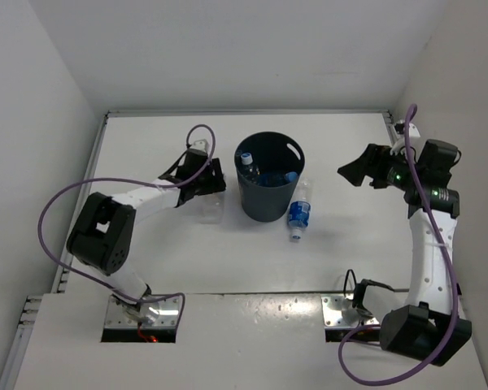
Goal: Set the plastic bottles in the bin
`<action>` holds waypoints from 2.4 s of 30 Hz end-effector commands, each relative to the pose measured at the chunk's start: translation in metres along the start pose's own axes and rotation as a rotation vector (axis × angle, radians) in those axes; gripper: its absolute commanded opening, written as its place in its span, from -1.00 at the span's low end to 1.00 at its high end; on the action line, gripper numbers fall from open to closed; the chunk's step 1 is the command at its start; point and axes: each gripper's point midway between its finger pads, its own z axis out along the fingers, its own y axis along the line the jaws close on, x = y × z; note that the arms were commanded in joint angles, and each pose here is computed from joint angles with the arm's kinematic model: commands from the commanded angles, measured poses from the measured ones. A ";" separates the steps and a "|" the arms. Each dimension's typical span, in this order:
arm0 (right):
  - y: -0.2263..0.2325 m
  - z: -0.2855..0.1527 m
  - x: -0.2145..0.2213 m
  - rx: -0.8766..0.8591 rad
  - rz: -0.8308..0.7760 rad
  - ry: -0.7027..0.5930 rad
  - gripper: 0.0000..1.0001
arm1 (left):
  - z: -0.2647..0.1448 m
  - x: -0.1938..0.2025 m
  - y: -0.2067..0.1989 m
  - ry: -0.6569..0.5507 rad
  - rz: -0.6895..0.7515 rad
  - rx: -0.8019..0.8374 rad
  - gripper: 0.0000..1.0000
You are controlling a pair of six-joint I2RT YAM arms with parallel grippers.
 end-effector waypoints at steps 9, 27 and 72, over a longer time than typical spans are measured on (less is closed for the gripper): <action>-0.005 0.002 0.005 0.023 0.038 -0.011 0.94 | -0.144 -0.208 -0.037 -0.605 -0.090 0.048 0.28; -0.006 0.001 0.012 0.033 0.054 -0.006 0.94 | -0.243 -0.236 -0.197 -0.835 0.014 0.497 0.15; -0.006 0.024 0.113 -0.015 0.317 0.217 0.99 | -0.153 -0.179 -0.059 -0.734 -0.020 -0.086 1.00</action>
